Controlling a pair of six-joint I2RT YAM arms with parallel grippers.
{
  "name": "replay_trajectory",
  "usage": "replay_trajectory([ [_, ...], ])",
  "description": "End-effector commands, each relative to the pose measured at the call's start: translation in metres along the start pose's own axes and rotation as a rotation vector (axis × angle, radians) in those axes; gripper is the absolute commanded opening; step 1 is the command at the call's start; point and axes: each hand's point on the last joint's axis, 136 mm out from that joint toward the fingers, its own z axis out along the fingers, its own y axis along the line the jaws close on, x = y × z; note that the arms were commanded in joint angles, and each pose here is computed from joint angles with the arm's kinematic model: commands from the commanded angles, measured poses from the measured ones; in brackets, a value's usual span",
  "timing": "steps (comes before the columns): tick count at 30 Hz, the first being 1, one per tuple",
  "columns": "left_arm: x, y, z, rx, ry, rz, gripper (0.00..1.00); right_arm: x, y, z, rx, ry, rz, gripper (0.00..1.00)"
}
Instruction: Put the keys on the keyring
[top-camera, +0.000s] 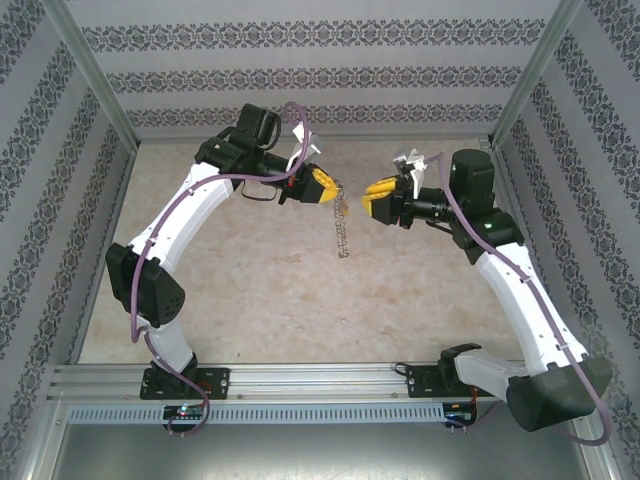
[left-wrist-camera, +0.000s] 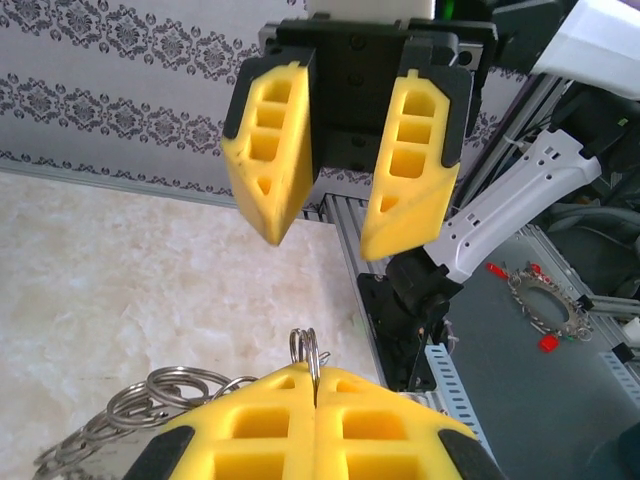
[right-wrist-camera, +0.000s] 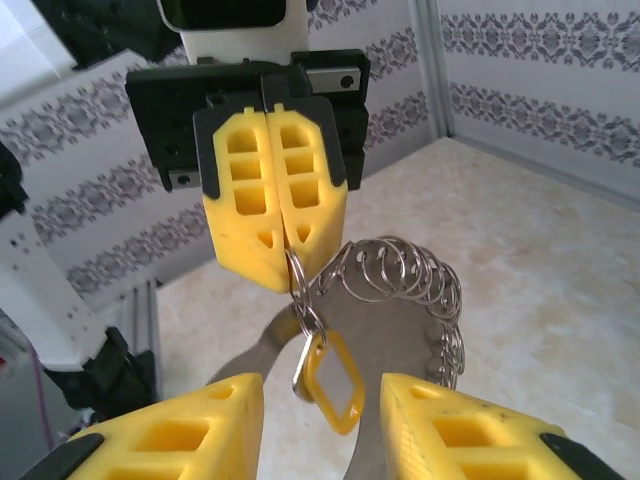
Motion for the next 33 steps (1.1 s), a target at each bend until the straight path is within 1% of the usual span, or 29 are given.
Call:
replay_trajectory([
  [1, -0.022, -0.026, -0.002, 0.058, -0.049, 0.078, 0.0, -0.019, 0.02, 0.006, -0.109, -0.071, -0.048, 0.36],
  [17, -0.026, -0.034, -0.003, 0.067, -0.056, 0.091, 0.0, -0.007, 0.016, 0.022, -0.146, -0.04, -0.019, 0.35],
  [25, -0.027, -0.034, -0.002, 0.065, -0.058, 0.092, 0.0, 0.0, 0.021, 0.025, -0.196, -0.017, -0.007, 0.3],
  [26, -0.027, -0.033, -0.002, 0.064, -0.059, 0.092, 0.0, 0.001, 0.022, 0.026, -0.204, -0.014, -0.006, 0.29],
  [28, -0.028, -0.033, -0.002, 0.064, -0.059, 0.094, 0.0, 0.003, 0.023, 0.027, -0.213, -0.006, -0.003, 0.23],
  [29, -0.028, -0.034, -0.002, 0.062, -0.06, 0.097, 0.0, 0.004, 0.024, 0.028, -0.215, -0.003, -0.003, 0.19],
  [32, -0.029, -0.034, -0.003, 0.056, -0.06, 0.099, 0.0, 0.007, 0.025, 0.027, -0.22, 0.004, -0.001, 0.02],
  [33, -0.029, -0.032, -0.003, 0.049, -0.06, 0.099, 0.0, 0.008, 0.025, 0.027, -0.22, 0.005, 0.0, 0.0],
])
